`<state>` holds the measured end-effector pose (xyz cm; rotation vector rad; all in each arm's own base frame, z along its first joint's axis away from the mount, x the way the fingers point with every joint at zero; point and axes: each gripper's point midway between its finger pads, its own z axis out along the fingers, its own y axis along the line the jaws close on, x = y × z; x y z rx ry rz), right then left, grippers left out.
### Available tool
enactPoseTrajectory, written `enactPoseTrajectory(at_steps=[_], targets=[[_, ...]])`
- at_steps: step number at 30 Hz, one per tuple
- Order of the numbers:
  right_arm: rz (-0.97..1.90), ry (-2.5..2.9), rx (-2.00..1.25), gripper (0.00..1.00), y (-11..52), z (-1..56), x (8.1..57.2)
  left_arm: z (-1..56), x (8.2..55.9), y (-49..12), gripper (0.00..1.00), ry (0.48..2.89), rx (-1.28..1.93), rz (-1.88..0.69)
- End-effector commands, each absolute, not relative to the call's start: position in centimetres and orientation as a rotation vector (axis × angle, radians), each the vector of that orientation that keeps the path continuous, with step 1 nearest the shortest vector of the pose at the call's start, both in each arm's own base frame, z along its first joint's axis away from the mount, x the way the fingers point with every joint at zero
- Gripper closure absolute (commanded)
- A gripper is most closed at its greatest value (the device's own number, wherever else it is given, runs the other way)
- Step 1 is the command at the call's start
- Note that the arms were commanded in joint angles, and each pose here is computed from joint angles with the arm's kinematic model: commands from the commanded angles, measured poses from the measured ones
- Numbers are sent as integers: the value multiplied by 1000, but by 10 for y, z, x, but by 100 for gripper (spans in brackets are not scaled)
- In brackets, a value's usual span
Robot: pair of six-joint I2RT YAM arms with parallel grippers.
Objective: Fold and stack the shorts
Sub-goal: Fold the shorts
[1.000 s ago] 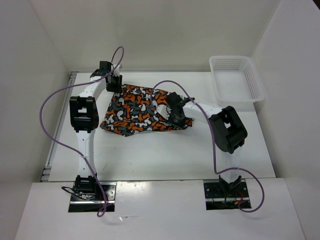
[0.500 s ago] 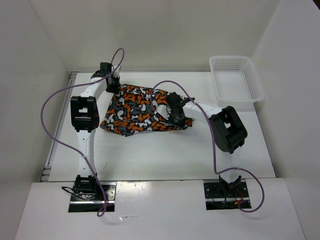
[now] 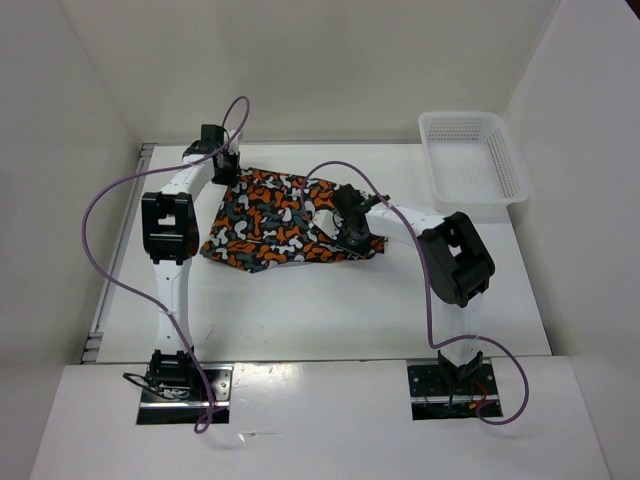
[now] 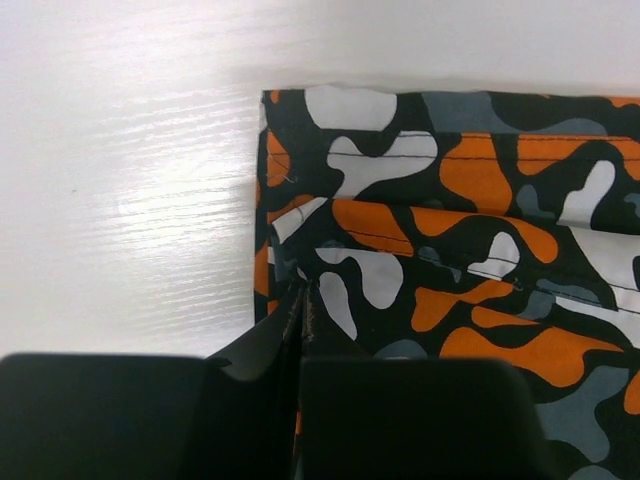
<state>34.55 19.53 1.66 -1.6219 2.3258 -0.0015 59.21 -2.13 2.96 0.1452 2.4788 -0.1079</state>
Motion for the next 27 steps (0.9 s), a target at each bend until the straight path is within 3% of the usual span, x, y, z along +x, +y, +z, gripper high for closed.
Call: enactPoseTrajectory(at_steps=[1, 13, 27], targets=[[-29, 2328, -1637, 100, 187, 24, 342, 85, 610, -16, 100, 2359, 140, -77], [-75, 2310, -1648, 100, 185, 22, 348, 183, 618, -34, 100, 2203, 188, -147], [-163, 2243, -1441, 100, 198, 55, 389, 94, 647, -25, 97, 2290, 151, -59]])
